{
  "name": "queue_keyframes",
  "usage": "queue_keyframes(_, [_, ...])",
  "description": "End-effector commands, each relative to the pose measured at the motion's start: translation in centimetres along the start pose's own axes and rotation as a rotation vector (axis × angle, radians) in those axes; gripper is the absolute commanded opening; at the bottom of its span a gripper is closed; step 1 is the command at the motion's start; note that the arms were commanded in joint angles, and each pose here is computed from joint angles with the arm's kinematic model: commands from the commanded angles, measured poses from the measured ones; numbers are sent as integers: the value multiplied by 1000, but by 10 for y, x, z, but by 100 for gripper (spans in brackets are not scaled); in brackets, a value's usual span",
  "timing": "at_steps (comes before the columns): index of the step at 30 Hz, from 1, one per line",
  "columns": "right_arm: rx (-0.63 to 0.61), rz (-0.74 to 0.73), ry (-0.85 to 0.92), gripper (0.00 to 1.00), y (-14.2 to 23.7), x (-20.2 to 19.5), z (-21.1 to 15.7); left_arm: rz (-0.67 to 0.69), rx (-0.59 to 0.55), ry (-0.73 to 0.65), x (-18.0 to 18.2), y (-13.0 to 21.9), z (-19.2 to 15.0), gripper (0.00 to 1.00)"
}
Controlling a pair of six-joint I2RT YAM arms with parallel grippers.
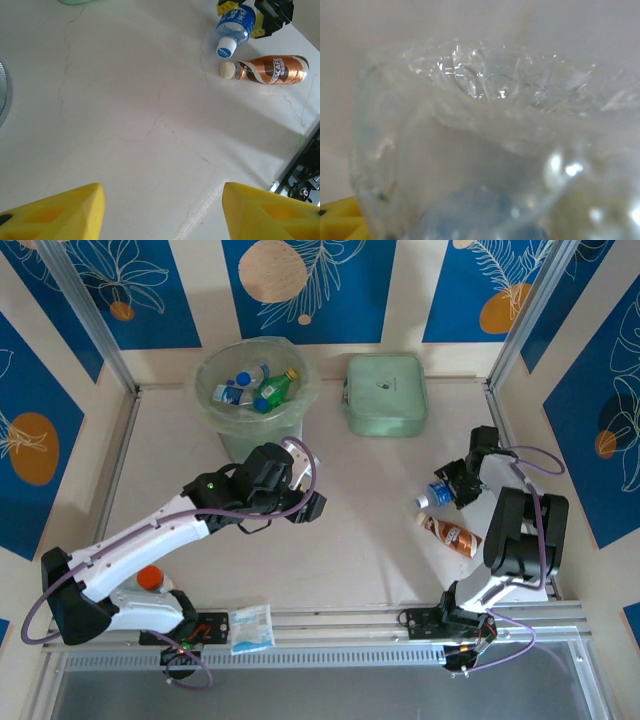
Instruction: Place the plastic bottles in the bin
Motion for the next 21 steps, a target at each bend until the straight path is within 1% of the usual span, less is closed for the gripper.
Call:
queue_keyframes(1, [-44, 141, 76, 65, 38, 37, -8, -31, -19, 14, -9, 2, 5, 64])
queue_keyframes(5, [-88, 255, 163, 64, 81, 73, -35, -81, -33, 32, -17, 3, 8, 65])
queue_keyframes(10, [-157, 400, 307, 64, 140, 122, -79, -191, -51, 74, -35, 1, 15, 67])
queue_keyframes(12, [-172, 447, 352, 64, 157, 136, -95, -242, -50, 93, -43, -1, 16, 66])
queue_keyframes(16, [-175, 534, 411, 64, 181, 159, -122, -326, -64, 120, -56, 0, 20, 67])
queue_keyframes(21, [-175, 590, 481, 64, 197, 179, -146, -396, -58, 137, -67, 1, 21, 66])
Point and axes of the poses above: each hand's point on the last joint's axis, 136 mm out from that joint toward the fingers, its own y axis back along the fingers, its own x axis along the line the jaws close on, z = x × y, the point moved 2 cm from there along y, back along the fingers, and after that the axes turned 12 degrees about y, right-handed, at the moved point
